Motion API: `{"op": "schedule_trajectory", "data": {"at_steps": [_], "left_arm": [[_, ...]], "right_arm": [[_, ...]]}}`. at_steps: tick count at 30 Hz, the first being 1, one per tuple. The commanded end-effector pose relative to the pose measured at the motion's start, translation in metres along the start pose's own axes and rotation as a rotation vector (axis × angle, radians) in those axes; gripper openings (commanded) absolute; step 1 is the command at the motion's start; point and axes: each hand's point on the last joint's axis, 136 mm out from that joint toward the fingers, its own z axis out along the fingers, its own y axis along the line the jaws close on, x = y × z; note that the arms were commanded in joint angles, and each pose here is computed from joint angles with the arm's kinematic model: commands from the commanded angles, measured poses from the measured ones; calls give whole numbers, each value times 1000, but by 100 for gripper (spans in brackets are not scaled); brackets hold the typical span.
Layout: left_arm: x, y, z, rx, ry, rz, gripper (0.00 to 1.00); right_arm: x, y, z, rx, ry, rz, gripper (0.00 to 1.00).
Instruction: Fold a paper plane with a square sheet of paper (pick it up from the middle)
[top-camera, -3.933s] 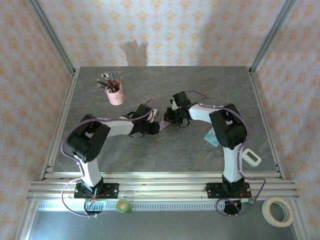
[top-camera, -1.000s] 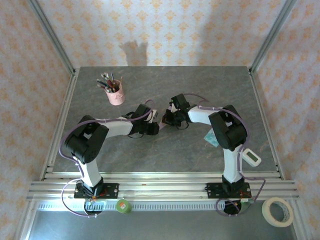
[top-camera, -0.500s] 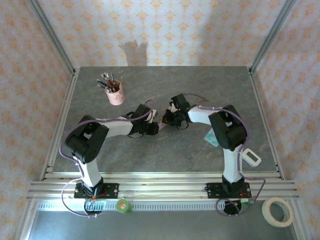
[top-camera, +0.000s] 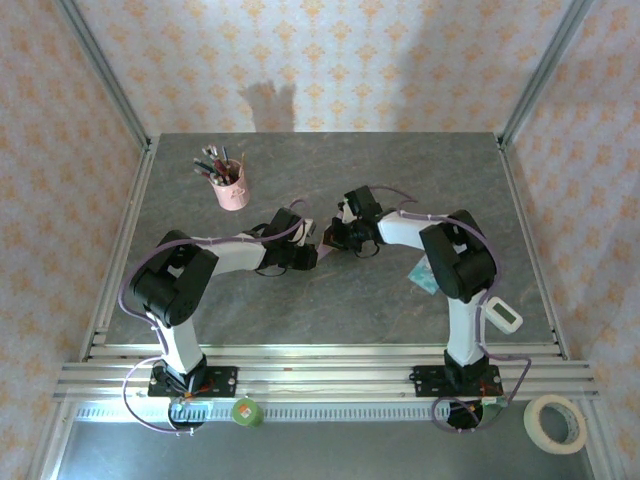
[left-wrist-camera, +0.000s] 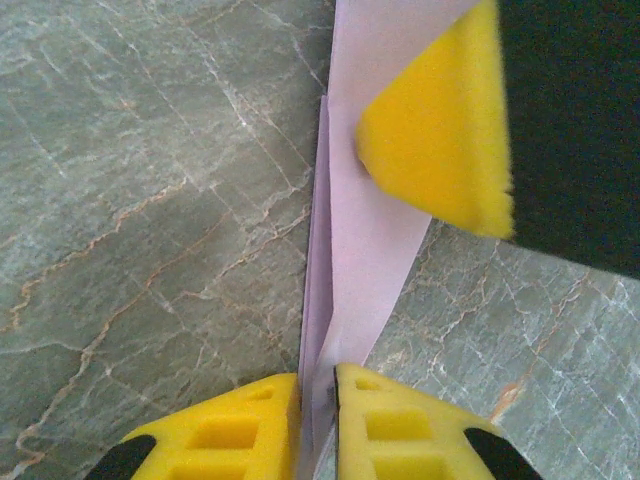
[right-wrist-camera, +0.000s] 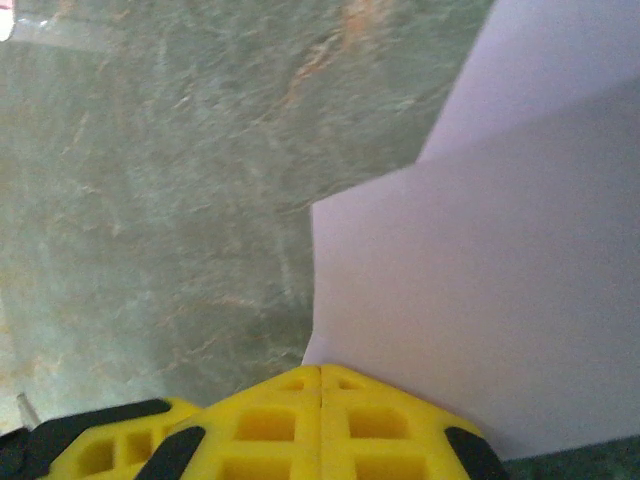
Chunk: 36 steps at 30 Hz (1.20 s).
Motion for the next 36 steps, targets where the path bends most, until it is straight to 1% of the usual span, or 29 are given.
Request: {"op": "schedule_trajectory", "data": {"at_steps": [1, 7, 14, 23, 27, 30, 36], "left_arm": [[49, 22, 19, -56, 156, -19, 16], [47, 21, 19, -53, 155, -17, 16], [47, 21, 19, -49, 154, -20, 16], [46, 17, 17, -34, 149, -23, 16], [42, 15, 14, -31, 140, -21, 16], [32, 11, 5, -23, 108, -20, 16], [-10, -10, -29, 13, -40, -24, 22]], "right_arm": [[5, 24, -15, -68, -11, -56, 3], [13, 10, -7, -26, 12, -31, 3], [17, 4, 5, 15, 31, -43, 3], [16, -18, 12, 115, 20, -28, 3], [16, -33, 14, 180, 15, -12, 2], [18, -40, 15, 215, 20, -5, 2], [21, -45, 15, 230, 28, 3, 2]]}}
